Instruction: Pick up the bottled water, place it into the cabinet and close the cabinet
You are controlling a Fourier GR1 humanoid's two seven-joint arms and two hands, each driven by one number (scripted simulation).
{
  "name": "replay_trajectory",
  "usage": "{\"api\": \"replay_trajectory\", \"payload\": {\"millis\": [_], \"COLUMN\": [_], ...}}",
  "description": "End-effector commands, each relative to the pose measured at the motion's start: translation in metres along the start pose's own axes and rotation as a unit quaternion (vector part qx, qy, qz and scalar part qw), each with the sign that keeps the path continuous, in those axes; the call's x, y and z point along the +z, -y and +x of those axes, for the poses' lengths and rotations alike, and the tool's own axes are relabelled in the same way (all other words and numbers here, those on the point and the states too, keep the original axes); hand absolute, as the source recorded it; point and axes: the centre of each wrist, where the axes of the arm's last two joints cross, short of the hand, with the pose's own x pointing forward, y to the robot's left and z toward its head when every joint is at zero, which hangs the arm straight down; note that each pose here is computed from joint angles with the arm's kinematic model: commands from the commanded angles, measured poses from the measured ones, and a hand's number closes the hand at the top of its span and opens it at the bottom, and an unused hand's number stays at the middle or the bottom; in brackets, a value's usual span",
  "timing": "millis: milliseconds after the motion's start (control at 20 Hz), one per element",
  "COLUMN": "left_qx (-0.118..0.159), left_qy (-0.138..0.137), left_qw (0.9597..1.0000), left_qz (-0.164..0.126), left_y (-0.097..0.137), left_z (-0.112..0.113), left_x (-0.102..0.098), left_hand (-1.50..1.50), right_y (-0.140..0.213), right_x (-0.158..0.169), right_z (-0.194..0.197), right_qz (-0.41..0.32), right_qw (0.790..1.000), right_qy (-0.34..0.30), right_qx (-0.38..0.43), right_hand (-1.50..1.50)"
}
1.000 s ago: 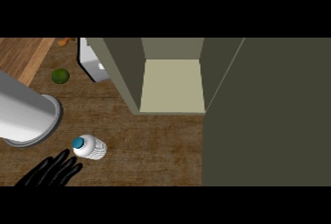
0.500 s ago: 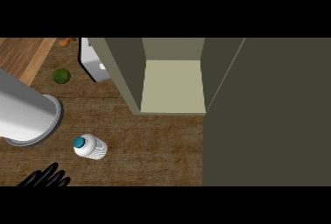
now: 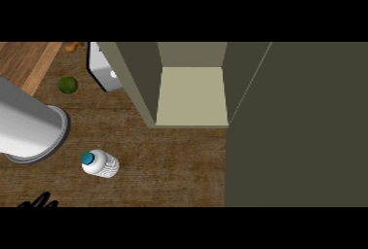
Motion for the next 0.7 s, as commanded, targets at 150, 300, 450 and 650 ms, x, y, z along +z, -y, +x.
{"api": "replay_trajectory", "payload": {"millis": [150,300,450,650], "left_qx": [0.001,-0.003,-0.009,-0.018], "left_qy": [0.081,0.065,0.066,0.040], "left_qw": [0.9965,0.9973,0.9965,0.9967], "left_qz": [0.020,0.033,0.052,0.067], "left_y": [0.000,0.007,-0.020,-0.020], "left_z": [0.031,0.037,0.026,0.023], "left_x": [0.008,0.011,0.013,0.011], "left_hand": [-1.50,-1.50,-1.50,-1.50], "right_y": [-0.003,-0.007,-0.002,0.002], "right_x": [0.016,0.025,0.026,0.035], "right_z": [0.041,0.033,0.037,0.036], "right_qz": [0.028,0.017,0.022,0.019], "right_qw": [0.998,0.999,0.998,0.999], "right_qy": [0.039,0.035,0.038,0.033], "right_qx": [-0.031,-0.034,-0.034,-0.030], "right_hand": [-1.50,-1.50,-1.50,-1.50]}}
